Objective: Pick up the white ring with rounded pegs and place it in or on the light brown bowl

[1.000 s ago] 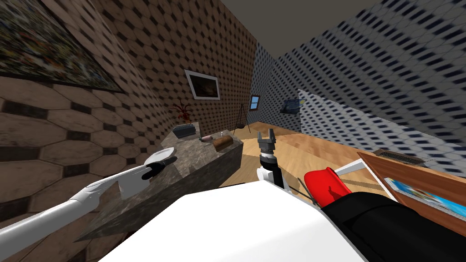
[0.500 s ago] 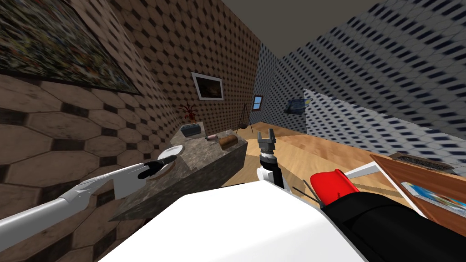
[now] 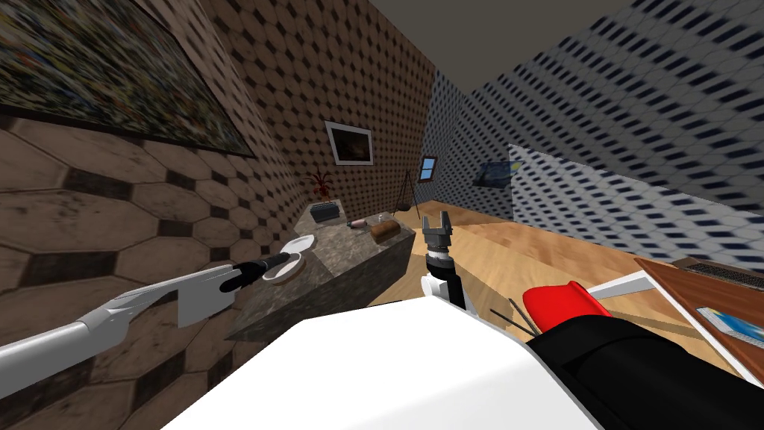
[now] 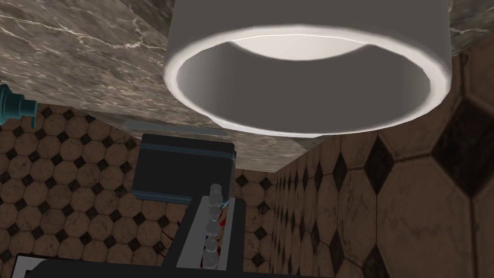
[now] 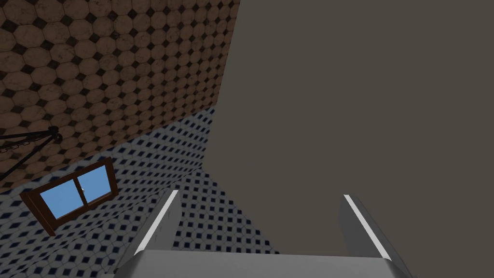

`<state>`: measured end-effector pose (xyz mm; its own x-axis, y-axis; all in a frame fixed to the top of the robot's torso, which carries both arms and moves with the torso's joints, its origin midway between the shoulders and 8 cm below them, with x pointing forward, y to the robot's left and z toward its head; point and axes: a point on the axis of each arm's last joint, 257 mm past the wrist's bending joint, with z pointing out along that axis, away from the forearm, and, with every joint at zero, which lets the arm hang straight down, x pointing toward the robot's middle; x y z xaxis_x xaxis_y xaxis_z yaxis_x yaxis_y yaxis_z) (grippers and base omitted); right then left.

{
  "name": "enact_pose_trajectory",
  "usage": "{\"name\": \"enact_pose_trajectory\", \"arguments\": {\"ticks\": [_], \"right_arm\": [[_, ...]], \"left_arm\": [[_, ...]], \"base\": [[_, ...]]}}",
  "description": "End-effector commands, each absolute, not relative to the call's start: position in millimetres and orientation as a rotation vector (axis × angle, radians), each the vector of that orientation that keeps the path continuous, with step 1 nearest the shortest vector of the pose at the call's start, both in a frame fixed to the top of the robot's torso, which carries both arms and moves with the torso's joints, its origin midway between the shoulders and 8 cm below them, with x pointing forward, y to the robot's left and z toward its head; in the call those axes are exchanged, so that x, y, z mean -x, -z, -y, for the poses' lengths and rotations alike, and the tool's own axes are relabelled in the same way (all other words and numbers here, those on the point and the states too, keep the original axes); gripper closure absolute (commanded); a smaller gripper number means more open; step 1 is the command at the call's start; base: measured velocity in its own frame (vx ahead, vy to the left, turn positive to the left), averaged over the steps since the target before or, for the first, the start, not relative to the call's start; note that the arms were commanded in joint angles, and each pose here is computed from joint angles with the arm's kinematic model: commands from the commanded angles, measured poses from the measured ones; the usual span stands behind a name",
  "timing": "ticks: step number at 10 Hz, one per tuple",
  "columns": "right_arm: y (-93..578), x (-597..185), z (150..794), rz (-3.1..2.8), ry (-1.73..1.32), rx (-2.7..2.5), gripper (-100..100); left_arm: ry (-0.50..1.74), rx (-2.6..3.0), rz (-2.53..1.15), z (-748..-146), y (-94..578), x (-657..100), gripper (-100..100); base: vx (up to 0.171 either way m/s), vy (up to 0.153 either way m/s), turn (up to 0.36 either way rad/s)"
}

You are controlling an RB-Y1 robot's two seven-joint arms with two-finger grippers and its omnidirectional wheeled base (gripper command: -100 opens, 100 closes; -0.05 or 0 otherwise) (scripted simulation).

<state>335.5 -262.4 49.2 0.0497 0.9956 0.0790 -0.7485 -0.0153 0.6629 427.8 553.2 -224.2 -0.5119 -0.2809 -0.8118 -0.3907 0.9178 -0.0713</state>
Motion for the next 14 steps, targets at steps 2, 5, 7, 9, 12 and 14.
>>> {"name": "enact_pose_trajectory", "arguments": {"ticks": [2,5,7,9,12,14], "right_arm": [[-49,-336,262,-0.492,-1.476,-0.639,0],[-49,-336,262,-0.492,-1.476,-0.639,0],[-49,-336,262,-0.492,-1.476,-0.639,0],[-49,-336,262,-0.492,-1.476,-0.639,0],[-49,-336,262,-0.492,-1.476,-0.639,0],[-49,-336,262,-0.492,-1.476,-0.639,0]], "left_arm": [[-0.150,0.479,-2.139,-554,223,-428,-100],[-0.151,0.479,-2.139,-554,223,-428,-100],[-0.151,0.479,-2.139,-554,223,-428,0],[-0.147,0.465,-2.137,-555,203,-431,-100],[-0.143,0.453,-2.135,-555,184,-435,-100],[-0.141,0.444,-2.135,-554,171,-436,-100]], "base": [[-0.005,0.039,-0.008],[0.000,0.002,0.000],[0.000,0.000,0.000],[0.004,-0.015,0.051],[0.005,-0.022,0.033],[0.006,-0.019,0.031]]}}
